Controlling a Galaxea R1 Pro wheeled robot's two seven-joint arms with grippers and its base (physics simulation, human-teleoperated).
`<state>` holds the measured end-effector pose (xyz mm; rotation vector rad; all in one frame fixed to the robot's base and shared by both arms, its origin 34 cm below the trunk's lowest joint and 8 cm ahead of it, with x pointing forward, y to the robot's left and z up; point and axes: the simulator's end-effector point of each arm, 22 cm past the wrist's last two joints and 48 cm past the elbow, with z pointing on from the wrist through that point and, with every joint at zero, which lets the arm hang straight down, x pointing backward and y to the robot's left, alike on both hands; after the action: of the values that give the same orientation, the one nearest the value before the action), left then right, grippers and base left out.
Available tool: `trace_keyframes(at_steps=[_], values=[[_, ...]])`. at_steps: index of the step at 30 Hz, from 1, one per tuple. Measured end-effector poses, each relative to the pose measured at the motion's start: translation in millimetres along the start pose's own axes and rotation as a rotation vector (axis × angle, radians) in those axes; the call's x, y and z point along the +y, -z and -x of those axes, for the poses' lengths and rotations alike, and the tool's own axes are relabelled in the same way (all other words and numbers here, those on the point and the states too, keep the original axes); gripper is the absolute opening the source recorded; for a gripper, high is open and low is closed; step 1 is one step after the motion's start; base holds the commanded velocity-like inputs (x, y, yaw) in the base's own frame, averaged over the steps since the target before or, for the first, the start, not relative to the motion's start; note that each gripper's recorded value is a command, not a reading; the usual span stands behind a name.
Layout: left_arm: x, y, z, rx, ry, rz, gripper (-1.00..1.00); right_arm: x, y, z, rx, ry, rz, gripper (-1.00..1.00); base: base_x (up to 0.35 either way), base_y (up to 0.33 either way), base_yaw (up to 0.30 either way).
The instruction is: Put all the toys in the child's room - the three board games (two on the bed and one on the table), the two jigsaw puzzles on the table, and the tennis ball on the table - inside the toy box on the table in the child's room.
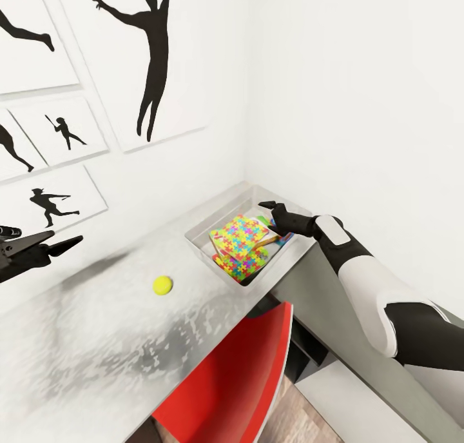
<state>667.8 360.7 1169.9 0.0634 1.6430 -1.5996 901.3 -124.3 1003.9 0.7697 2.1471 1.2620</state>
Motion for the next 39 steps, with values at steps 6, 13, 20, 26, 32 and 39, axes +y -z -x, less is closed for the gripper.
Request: trace_keyframes(at_steps=[6,13,20,26,32,39], values=[[0.2,0.0,0.0,0.000,0.000,0.000,1.00,4.9,0.5,1.8,-0.004,0.007,0.010,1.00,-0.017,0.018,0.000],[0.3,0.0,-0.1,0.001,0.000,0.001,1.00,7.0,0.9,2.0,-0.003,0.010,0.014,1.00,-0.028,0.034,0.000],[-0.4,1.3,1.5,-0.005,-0.003,0.001,1.00,15.1,2.1,4.9,-0.010,0.022,0.028,1.00,-0.003,0.066,0.000],[-0.9,2.6,3.1,-0.010,-0.006,0.002,1.00,29.1,4.5,9.9,-0.023,0.044,0.053,1.00,0.000,0.096,0.000],[-1.0,2.9,3.4,-0.012,-0.006,0.002,1.00,32.5,4.9,10.8,-0.025,0.049,0.058,1.00,0.000,0.017,0.000],[-2.1,5.4,5.7,-0.011,-0.012,0.007,1.00,33.7,4.7,10.4,-0.026,0.051,0.060,1.00,0.000,0.003,0.000]])
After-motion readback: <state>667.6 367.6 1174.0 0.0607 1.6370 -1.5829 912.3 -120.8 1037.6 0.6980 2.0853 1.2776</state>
